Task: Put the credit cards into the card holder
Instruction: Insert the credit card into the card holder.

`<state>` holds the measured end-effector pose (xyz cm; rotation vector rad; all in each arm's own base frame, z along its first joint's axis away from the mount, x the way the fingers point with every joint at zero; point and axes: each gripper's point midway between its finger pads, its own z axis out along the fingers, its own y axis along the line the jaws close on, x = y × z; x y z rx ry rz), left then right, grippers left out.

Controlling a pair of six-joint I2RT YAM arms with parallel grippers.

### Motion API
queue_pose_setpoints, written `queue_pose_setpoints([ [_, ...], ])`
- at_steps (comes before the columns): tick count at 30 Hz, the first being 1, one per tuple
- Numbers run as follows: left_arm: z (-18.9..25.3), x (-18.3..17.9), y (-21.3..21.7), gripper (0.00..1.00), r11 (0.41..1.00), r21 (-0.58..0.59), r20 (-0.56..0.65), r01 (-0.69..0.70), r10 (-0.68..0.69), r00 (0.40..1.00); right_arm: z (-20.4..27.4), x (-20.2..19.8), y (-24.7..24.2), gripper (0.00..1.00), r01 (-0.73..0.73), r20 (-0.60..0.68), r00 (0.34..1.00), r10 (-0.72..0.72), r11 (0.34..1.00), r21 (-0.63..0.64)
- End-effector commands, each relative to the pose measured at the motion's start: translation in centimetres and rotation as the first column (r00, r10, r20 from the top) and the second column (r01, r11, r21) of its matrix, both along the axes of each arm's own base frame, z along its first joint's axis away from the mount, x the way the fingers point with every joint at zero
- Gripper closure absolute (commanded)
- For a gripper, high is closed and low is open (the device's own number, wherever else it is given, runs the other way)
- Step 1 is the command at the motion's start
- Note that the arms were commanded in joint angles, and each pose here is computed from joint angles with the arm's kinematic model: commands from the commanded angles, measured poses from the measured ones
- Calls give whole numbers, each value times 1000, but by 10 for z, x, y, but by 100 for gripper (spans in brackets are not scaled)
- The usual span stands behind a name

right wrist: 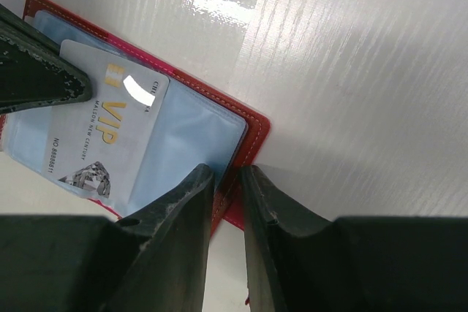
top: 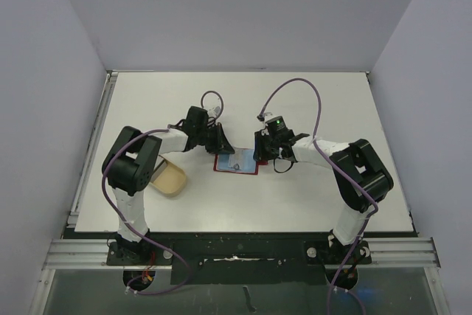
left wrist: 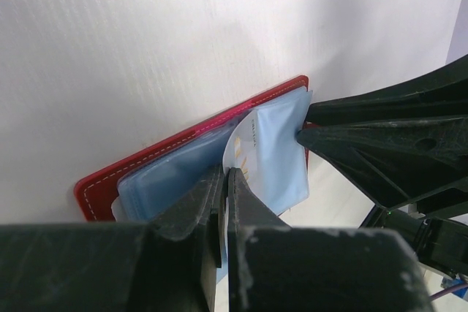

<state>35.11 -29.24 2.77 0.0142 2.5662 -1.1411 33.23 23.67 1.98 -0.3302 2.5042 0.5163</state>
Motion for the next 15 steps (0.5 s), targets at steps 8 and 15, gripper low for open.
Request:
queue_pose_setpoints([
  [8, 0, -11, -8, 100, 998, 65, 15, 9, -10, 1000, 5, 1, 2, 76, 20, 25, 999, -21, 1000, 5],
  [15, -4, -19, -2, 100, 992, 115, -2, 47, -47, 999, 6, 3, -4, 77, 52, 17, 999, -52, 998, -30],
])
